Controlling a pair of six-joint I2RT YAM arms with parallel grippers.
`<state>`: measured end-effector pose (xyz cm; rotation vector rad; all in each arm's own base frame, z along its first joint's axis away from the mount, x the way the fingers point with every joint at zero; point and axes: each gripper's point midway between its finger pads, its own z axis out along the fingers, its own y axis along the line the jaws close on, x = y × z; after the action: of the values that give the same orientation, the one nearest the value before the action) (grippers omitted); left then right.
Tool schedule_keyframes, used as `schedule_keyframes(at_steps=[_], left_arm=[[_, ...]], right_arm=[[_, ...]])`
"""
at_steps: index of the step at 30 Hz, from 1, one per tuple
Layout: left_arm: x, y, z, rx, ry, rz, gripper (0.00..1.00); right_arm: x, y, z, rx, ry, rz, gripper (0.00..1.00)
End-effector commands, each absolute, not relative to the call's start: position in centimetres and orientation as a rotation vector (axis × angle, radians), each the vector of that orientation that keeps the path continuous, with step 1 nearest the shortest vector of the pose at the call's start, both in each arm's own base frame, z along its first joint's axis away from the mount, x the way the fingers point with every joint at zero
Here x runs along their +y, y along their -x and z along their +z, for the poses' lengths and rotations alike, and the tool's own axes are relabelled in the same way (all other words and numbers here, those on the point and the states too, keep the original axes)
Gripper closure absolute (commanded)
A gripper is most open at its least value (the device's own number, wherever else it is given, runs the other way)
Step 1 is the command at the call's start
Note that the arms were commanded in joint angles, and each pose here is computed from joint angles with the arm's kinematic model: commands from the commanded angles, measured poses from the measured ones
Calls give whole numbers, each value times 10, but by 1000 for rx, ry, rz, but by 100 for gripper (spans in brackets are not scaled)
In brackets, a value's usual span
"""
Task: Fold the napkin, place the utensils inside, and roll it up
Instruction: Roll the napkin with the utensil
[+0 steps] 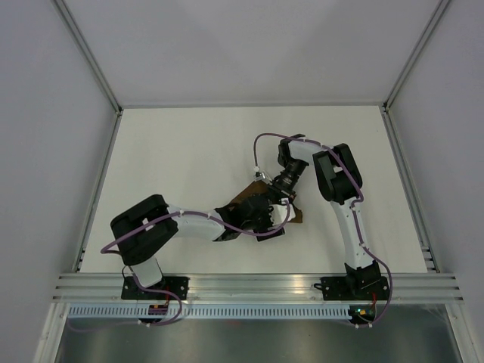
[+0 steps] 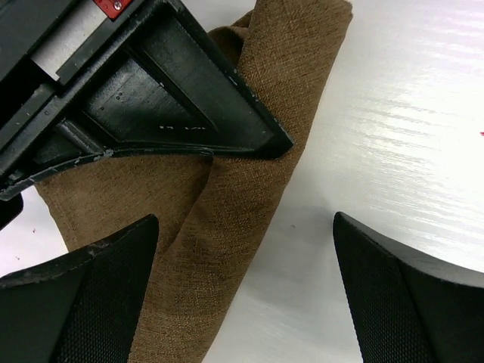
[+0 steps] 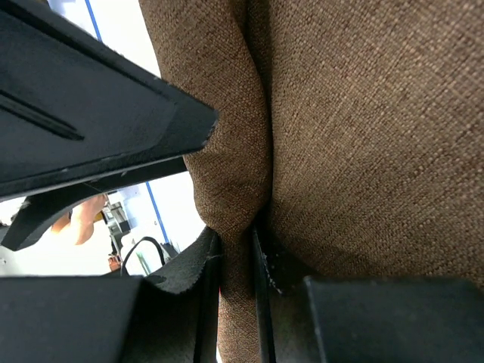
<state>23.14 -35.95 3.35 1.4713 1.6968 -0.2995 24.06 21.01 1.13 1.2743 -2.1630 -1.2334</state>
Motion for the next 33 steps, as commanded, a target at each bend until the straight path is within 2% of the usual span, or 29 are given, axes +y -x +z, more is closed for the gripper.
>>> schedule_keyframes(at_steps=[1,3,4,10,16,22,25,33], left_arm=[[-369,-243,40,1636,-1471,-248,1],[-369,-242,32,1653,-1494,-246,8],[-368,-241,29,1662,-1504,-244,17],[-369,-233,2,1728,-1568,-274,48],[-367,-226,-20,1793,-1612,-299,68],[-367,-212,-32,1850,-1673,-394,83],[-366,-208,-36,1880,-1690,-445,83],[-365,-202,-44,1978,-1694,-571,84]], right_arm=[[187,-279,-46,-2238,-1525,-1033,80],[187,-278,-46,-2236,-1522,-1035,80],[188,-279,-47,-2237,-1523,-1035,80],[186,-278,-47,-2235,-1520,-1028,80],[187,-280,-43,-2244,-1522,-1046,79],[195,-281,-25,-2256,-1523,-1124,63],[199,-285,-7,-2278,-1529,-1183,54],[200,-317,34,-2466,-1491,-1276,50]])
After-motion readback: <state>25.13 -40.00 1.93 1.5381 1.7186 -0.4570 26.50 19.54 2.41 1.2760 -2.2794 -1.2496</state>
